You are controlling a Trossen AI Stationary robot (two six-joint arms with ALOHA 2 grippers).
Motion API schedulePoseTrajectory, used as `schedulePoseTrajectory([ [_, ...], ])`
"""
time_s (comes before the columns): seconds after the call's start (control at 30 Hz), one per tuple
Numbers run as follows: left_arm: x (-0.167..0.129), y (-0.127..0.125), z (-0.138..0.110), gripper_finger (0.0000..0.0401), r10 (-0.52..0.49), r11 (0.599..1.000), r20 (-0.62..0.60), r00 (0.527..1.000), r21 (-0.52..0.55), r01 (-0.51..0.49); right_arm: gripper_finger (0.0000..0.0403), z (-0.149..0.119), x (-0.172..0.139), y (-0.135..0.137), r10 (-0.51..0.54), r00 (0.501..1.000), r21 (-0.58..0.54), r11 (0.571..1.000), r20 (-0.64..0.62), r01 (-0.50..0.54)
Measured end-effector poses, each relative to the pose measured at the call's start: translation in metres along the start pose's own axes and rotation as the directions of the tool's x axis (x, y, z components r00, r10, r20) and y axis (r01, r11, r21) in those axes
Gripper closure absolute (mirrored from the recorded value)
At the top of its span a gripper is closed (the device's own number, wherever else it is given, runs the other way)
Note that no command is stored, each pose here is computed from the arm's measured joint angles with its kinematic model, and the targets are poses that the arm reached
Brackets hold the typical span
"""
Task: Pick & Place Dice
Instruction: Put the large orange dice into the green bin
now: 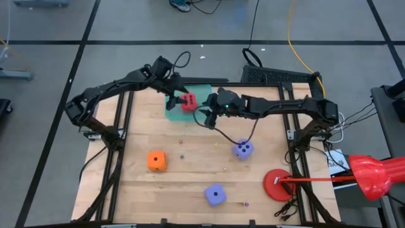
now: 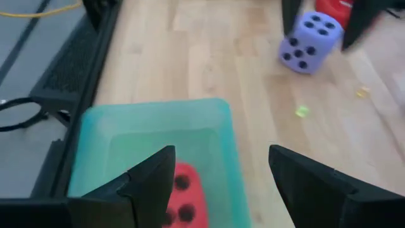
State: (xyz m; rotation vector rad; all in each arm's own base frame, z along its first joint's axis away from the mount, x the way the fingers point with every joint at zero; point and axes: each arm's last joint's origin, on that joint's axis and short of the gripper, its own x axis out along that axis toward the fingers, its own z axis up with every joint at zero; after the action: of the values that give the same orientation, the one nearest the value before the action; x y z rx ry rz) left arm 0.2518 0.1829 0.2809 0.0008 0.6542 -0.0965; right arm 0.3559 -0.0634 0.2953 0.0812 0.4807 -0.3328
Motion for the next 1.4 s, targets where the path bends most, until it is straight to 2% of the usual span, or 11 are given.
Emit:
schedulePoseTrajectory([
  [0.13, -0.007, -0.022, 0.009, 0.0134, -0.075, 0.996, 0.018, 0.997, 0.047, 0.074, 0.0250, -0.002, -0.025, 0.010, 0.035, 0.999, -0.002, 0.999, 0.030, -0.035],
  [0.3, -0.014, -0.051, 0.021, 0.0134, -0.191, 0.976, 0.061, 0.980, 0.117, 0.183, 0.0250, -0.021, -0.054, 0.022, 0.092, 0.990, 0.039, 0.995, 0.103, -0.096],
  [0.5, -0.014, -0.086, 0.010, 0.0134, -0.243, 0.966, 0.074, 0.967, 0.111, 0.234, 0.0250, -0.053, -0.088, 0.036, 0.153, 0.964, 0.056, 0.984, 0.218, -0.168],
  [0.67, -0.009, -0.117, -0.010, 0.0134, -0.164, 0.986, 0.117, 0.979, 0.058, 0.158, 0.0250, -0.066, -0.113, 0.053, 0.253, 0.911, 0.033, 0.960, 0.326, -0.278],
  [0.77, -0.011, -0.136, -0.018, 0.0135, -0.101, 0.995, 0.154, 0.983, 0.036, 0.097, 0.0250, -0.071, -0.119, 0.065, 0.252, 0.910, 0.026, 0.961, 0.329, -0.275],
  [0.87, -0.018, -0.154, -0.029, 0.0135, -0.052, 0.999, 0.139, 0.989, -0.006, 0.053, 0.0250, -0.071, -0.121, 0.074, 0.243, 0.901, 0.024, 0.963, 0.361, -0.269],
  [1.0, -0.037, -0.173, -0.038, 0.0134, 0.015, 0.999, 0.148, 0.989, -0.044, -0.009, 0.0250, -0.071, -0.114, 0.086, 0.269, 0.874, -0.005, 0.956, 0.404, -0.292],
  [1.2, -0.062, -0.188, -0.056, 0.0134, 0.107, 0.986, 0.059, 0.992, -0.132, -0.099, 0.0250, -0.076, -0.093, 0.099, 0.272, 0.853, -0.003, 0.953, 0.445, -0.302],
  [1.4, -0.074, -0.198, -0.073, 0.0135, 0.102, 0.974, -0.056, 0.993, -0.197, -0.111, 0.0250, -0.085, -0.072, 0.109, 0.275, 0.845, 0.028, 0.946, 0.458, -0.323],
])
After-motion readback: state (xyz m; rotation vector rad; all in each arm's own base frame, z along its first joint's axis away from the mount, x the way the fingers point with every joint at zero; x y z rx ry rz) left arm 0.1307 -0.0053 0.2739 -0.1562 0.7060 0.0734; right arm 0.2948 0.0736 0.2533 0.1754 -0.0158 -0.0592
